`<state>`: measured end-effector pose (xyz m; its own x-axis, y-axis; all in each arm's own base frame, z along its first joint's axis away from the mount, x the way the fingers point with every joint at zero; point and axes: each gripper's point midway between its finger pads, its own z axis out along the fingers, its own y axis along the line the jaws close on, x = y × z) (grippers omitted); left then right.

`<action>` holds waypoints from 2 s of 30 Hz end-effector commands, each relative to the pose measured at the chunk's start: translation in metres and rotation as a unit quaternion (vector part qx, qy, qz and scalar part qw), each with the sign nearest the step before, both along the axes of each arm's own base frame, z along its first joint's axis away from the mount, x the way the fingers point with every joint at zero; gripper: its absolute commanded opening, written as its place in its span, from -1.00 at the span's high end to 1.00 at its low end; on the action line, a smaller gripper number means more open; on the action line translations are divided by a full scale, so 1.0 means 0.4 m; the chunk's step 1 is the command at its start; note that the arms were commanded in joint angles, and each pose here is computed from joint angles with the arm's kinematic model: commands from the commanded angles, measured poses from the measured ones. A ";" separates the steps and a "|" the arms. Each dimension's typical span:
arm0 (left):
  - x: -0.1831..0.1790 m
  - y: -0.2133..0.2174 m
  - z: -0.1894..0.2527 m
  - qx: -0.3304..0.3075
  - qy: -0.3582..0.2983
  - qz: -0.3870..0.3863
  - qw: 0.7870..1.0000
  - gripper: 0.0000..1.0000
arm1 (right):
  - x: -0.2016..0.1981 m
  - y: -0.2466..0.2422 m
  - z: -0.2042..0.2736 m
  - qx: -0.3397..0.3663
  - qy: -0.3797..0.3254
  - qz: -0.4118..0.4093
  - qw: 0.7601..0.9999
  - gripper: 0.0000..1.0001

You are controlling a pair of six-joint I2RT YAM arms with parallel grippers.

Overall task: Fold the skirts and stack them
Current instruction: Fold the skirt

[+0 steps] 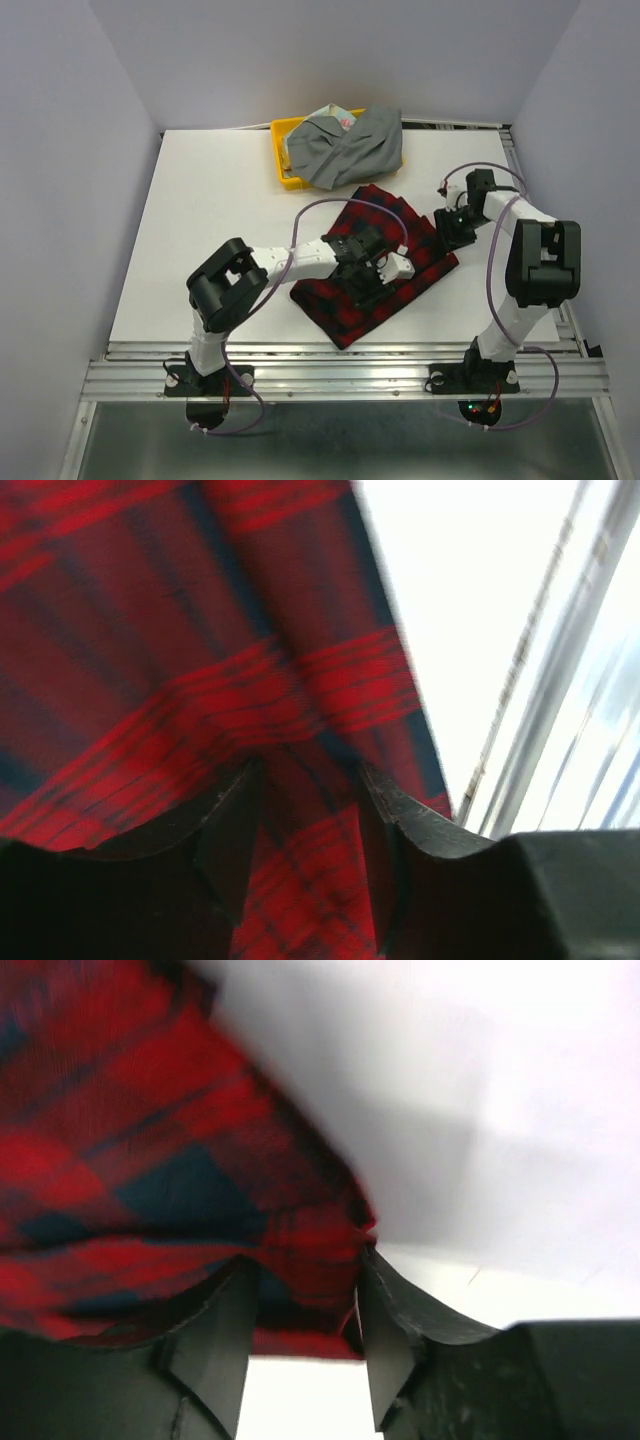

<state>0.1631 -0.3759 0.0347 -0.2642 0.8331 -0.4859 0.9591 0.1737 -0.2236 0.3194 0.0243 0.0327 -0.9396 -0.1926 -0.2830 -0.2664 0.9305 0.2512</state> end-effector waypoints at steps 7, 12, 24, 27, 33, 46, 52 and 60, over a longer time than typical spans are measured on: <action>0.120 -0.061 0.168 -0.080 -0.057 0.168 0.981 -0.22 | 0.361 -0.031 0.265 0.016 -0.215 -0.140 0.966 -0.08; 0.129 -0.052 0.164 -0.067 -0.100 0.181 0.976 -0.33 | 0.214 -0.021 0.293 0.037 -0.167 -0.210 0.963 -0.30; 0.110 -0.029 0.103 -0.002 -0.170 0.166 0.971 -0.31 | -0.199 0.188 0.074 0.226 0.089 -0.251 0.937 -0.25; 0.098 -0.038 0.081 0.000 -0.155 0.156 0.975 -0.27 | -0.218 0.209 0.047 0.219 0.112 -0.246 0.938 -0.17; 0.108 -0.069 0.066 -0.011 -0.145 0.155 0.977 -0.15 | -0.236 0.218 -0.033 0.189 0.148 -0.235 0.942 0.07; 0.163 -0.117 0.123 -0.054 -0.130 0.190 0.972 -0.34 | -0.019 0.130 -0.051 0.103 0.025 -0.226 0.968 0.99; 0.174 -0.140 0.127 -0.056 -0.122 0.212 0.968 -0.41 | 0.068 0.073 -0.010 0.077 -0.023 -0.257 0.963 0.66; 0.215 -0.177 0.169 -0.074 -0.138 0.236 0.959 -0.41 | -0.084 0.145 -0.023 0.150 0.069 -0.269 0.949 -0.07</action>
